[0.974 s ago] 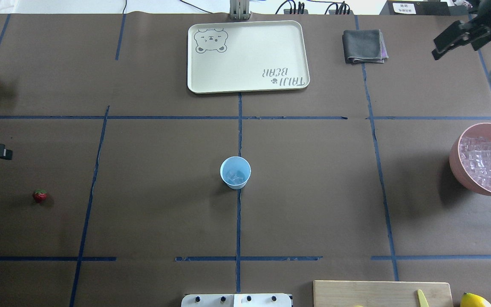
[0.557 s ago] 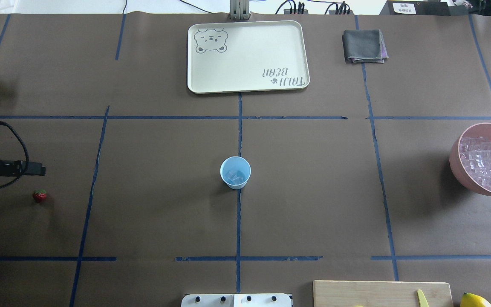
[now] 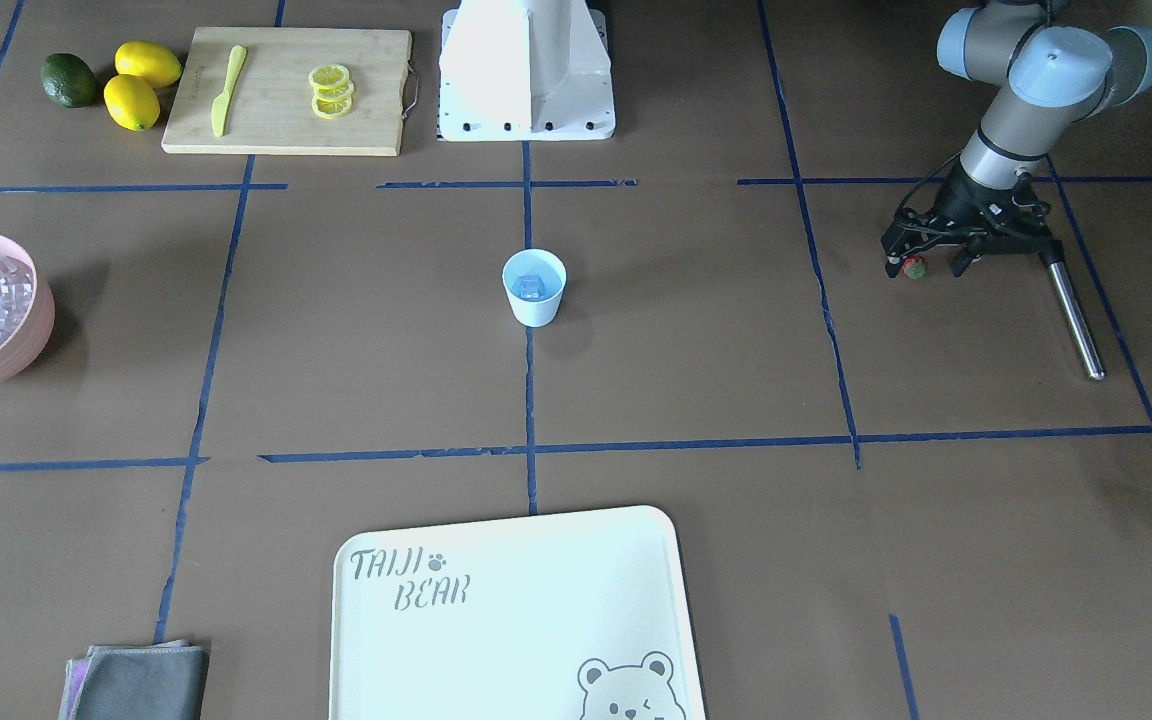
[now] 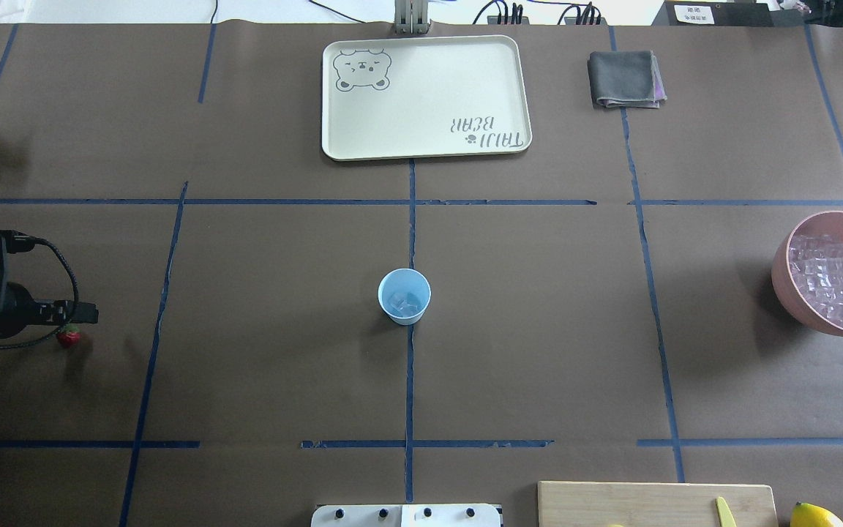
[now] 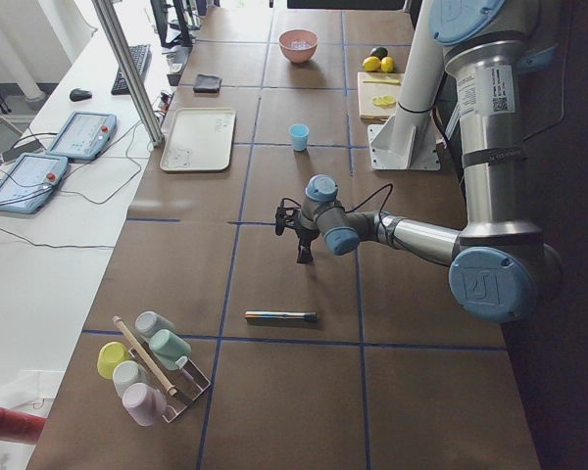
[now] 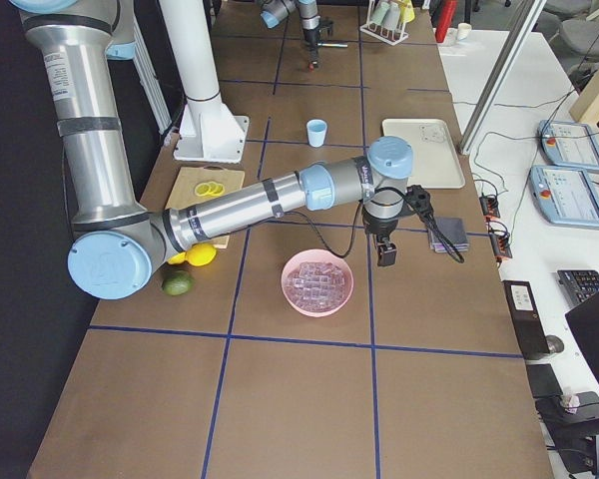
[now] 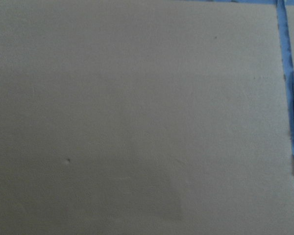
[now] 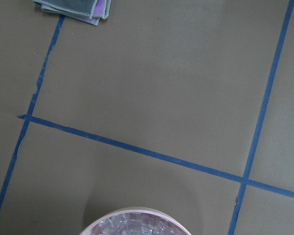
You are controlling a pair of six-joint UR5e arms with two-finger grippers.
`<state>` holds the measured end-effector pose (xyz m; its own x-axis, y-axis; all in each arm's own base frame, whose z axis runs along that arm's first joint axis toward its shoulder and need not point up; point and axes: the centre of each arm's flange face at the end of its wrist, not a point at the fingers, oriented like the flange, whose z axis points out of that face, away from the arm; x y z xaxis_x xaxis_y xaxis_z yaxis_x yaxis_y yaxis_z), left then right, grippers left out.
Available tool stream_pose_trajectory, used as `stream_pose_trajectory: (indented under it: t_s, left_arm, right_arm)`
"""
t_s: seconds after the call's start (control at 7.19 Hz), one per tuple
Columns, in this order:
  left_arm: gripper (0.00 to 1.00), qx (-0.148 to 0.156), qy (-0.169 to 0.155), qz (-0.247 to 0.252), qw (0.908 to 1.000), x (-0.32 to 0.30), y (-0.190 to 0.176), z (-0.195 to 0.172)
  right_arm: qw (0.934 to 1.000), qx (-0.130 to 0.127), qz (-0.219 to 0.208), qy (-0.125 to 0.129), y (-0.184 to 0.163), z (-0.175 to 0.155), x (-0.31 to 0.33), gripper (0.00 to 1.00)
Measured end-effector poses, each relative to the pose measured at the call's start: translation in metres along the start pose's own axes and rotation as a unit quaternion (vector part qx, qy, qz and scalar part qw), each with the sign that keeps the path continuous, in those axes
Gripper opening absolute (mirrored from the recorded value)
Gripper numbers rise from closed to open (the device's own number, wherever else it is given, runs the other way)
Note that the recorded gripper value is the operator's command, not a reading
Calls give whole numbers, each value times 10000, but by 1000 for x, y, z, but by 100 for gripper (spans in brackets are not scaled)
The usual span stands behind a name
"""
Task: Mash ice and strawberries in cup
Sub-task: 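Lower the left gripper onto the red strawberry and grasp it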
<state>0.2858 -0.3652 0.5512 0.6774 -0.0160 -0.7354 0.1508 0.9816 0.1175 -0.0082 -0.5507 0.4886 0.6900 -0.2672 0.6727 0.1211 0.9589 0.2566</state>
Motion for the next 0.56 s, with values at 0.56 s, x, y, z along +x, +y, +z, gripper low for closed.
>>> stream_pose_trajectory:
  t_s: [0.56]
  left_arm:
    - [93,-127,-42,54,9999,0,11,7]
  right_arm:
    - [10000,0,25,0,2,2,2,99]
